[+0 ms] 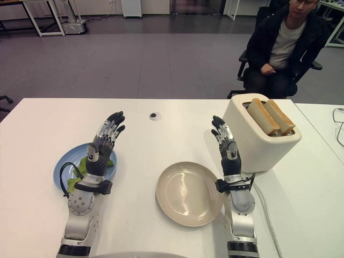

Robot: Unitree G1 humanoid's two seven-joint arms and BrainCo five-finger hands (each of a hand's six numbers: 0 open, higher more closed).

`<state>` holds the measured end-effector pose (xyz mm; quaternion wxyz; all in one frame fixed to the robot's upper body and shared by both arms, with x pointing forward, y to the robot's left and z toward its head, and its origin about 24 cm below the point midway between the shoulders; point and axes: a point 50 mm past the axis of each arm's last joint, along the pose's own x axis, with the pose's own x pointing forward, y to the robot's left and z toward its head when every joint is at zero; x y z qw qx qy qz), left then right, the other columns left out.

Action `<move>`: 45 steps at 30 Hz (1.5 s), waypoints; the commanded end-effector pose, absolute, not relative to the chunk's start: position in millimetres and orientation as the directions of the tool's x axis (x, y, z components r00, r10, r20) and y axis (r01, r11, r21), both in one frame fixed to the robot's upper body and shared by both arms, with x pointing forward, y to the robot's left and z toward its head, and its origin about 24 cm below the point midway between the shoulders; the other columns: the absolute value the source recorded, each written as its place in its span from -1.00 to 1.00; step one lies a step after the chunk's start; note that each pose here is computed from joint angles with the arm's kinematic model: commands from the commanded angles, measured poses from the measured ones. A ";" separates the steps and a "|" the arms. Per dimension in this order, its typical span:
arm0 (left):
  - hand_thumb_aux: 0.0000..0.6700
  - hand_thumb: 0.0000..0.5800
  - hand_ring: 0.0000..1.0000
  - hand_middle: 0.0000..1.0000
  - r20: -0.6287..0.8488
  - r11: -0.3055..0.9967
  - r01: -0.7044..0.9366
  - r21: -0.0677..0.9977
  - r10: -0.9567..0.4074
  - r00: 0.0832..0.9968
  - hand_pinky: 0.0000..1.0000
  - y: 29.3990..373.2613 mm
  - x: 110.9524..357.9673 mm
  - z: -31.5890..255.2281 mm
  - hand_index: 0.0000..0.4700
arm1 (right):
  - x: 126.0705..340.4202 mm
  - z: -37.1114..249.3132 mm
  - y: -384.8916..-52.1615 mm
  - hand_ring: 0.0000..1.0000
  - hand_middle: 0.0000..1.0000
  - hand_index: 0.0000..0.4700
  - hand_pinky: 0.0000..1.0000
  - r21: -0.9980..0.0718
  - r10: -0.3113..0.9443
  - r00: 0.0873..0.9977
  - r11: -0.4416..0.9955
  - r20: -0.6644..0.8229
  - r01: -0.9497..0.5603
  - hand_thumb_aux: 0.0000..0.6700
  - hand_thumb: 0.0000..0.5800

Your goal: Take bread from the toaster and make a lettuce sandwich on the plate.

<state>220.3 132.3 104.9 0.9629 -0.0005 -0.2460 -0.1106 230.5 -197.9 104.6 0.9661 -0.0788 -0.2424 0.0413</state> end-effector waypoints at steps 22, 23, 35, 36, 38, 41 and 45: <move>-1.00 -1.00 -1.00 -1.00 0.471 0.974 0.212 0.075 -0.222 0.854 -1.00 135.1 222.8 106.0 -1.00 | 257.9 162.0 -390.6 -1.00 -1.00 0.29 -1.00 -0.900 -0.194 0.949 0.314 0.250 0.302 0.29 0.75; -1.00 -1.00 -1.00 -1.00 0.472 0.974 0.212 0.076 -0.223 0.853 -1.00 135.3 222.8 106.3 -1.00 | 258.3 158.7 -393.0 -1.00 -1.00 0.31 -1.00 -0.902 -0.203 0.949 0.313 0.243 0.298 0.31 0.76; -1.00 -1.00 -1.00 -1.00 0.474 0.974 0.211 0.085 -0.226 0.851 -1.00 137.6 222.0 108.2 -1.00 | 265.6 153.4 -385.5 -1.00 -1.00 0.09 -1.00 -0.873 -0.179 0.943 0.363 0.279 0.327 0.09 0.59; -1.00 -1.00 -1.00 -1.00 0.474 0.974 0.211 0.085 -0.226 0.851 -1.00 137.6 221.9 108.2 -1.00 | 265.6 156.0 -384.9 -1.00 -1.00 0.09 -1.00 -0.867 -0.177 0.940 0.366 0.291 0.337 0.09 0.59; -1.00 -1.00 -1.00 -1.00 0.475 0.974 0.212 0.084 -0.226 0.851 -1.00 137.5 221.6 108.2 -1.00 | 265.7 157.9 -384.0 -1.00 -1.00 0.08 -1.00 -0.865 -0.173 0.939 0.366 0.298 0.342 0.08 0.58; -1.00 -1.00 -1.00 -1.00 0.476 0.974 0.209 0.083 -0.223 0.851 -1.00 137.2 221.4 108.2 -1.00 | 267.8 153.8 -381.7 -1.00 -1.00 0.11 -1.00 -0.871 -0.170 0.944 0.369 0.281 0.325 0.11 0.61; -1.00 -1.00 -1.00 -1.00 0.479 0.974 0.208 0.084 -0.223 0.849 -1.00 136.5 220.9 108.8 -1.00 | 267.7 146.4 -379.9 -1.00 -1.00 0.15 -1.00 -0.874 -0.171 0.951 0.378 0.258 0.306 0.15 0.63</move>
